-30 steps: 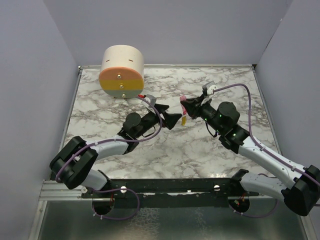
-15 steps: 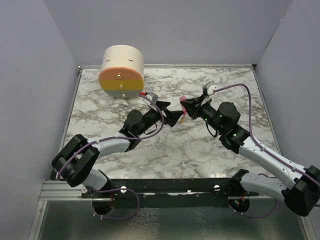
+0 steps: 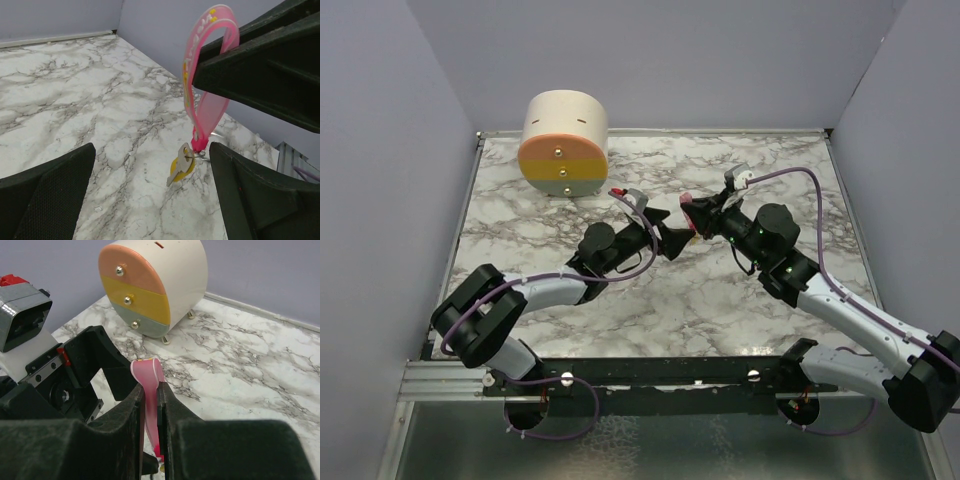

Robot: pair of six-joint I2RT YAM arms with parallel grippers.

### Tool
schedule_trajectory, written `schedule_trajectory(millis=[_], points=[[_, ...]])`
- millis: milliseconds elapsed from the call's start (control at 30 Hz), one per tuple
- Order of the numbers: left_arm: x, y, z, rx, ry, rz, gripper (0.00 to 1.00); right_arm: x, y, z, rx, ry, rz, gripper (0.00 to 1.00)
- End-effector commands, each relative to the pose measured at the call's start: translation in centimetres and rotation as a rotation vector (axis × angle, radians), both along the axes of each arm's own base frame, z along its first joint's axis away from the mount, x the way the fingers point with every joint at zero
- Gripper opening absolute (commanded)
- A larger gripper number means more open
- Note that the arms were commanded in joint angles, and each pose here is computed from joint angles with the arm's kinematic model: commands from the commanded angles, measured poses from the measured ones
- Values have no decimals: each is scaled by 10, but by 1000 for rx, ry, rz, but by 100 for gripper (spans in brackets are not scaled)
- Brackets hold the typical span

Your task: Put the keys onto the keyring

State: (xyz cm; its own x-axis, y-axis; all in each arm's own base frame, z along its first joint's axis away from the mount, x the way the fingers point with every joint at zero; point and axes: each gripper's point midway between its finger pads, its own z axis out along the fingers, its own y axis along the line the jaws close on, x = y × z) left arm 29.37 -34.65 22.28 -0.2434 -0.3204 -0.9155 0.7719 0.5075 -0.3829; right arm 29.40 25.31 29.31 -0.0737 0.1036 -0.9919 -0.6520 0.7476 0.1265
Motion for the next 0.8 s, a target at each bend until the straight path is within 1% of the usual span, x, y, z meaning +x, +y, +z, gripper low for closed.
schedule_trajectory(millis=[0, 167, 300, 433, 633, 767], points=[[-8, -12, 16, -15, -55, -44, 99, 2, 4, 11, 25, -1, -4, 13], [-17, -21, 12, -4, -57, -76, 99, 7, 3, 8, 19, 21, -26, 13], [-17, -17, 9, -1, -49, -56, 99, 8, 1, 10, 24, 19, -38, 13], [-12, 10, 12, -15, -53, 71, 99, 9, -4, 14, 19, 5, -61, 13], [-9, 76, 20, -50, -59, 334, 99, 15, -13, 8, -21, 11, -121, 13], [-9, 107, 21, -22, -60, 440, 99, 18, -19, 1, -39, 17, -155, 13]])
